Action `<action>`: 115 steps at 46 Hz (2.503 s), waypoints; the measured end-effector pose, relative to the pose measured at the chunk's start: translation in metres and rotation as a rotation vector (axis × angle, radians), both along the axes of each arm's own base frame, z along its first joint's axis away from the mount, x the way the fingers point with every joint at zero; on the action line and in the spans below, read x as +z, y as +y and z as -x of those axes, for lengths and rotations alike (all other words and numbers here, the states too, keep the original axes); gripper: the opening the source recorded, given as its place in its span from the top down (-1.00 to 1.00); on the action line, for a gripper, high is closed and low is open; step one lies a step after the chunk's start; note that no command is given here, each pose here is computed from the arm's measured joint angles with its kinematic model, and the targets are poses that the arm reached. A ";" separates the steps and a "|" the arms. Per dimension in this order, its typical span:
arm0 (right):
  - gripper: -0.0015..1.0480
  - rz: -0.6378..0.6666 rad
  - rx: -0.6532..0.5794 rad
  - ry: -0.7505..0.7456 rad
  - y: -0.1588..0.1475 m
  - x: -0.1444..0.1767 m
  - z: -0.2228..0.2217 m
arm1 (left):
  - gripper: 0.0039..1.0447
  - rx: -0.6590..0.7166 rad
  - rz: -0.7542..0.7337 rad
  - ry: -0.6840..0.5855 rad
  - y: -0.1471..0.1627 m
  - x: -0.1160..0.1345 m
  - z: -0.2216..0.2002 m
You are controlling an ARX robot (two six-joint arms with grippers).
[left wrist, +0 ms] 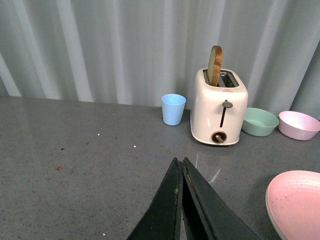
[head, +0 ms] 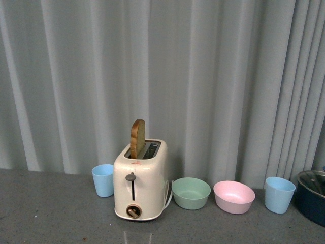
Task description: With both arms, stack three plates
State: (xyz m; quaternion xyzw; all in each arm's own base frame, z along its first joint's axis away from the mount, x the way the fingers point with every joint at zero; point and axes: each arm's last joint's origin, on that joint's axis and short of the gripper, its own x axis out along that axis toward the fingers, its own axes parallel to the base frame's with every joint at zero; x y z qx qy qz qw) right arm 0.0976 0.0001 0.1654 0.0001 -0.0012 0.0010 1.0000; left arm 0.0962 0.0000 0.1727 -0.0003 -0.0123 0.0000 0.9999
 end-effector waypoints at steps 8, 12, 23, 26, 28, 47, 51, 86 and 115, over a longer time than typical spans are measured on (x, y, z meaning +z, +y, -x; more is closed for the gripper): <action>-0.86 0.000 0.000 0.000 0.000 0.000 0.000 | 0.31 0.000 0.001 0.000 0.000 0.000 0.000; -0.86 0.000 0.000 0.000 0.000 0.000 0.000 | -0.06 0.000 0.001 0.000 0.000 0.000 0.000; -0.86 -0.010 -0.513 0.223 0.008 0.014 -0.003 | -0.78 -0.002 0.001 0.000 0.000 0.000 0.000; -0.86 -0.030 -0.568 0.172 0.003 0.022 -0.003 | -0.90 0.000 0.000 0.001 0.000 0.000 0.000; -0.86 -0.062 -0.580 0.132 -0.007 0.027 -0.009 | -0.86 0.001 0.001 0.001 0.000 0.000 0.000; -0.86 -0.125 -0.648 0.332 -0.122 0.012 -0.096 | -0.87 0.000 0.001 0.000 0.000 0.000 0.000; -0.86 -0.131 -0.641 0.393 -0.138 0.006 -0.111 | -0.87 0.000 0.001 0.000 0.000 0.000 0.000; -0.86 -0.077 -0.292 0.797 -0.145 -0.098 -0.180 | -0.87 0.000 0.001 0.000 0.000 0.000 0.000; -0.86 -0.153 -0.207 0.814 -0.128 -0.126 -0.168 | -0.87 0.000 0.001 0.000 0.000 0.000 0.000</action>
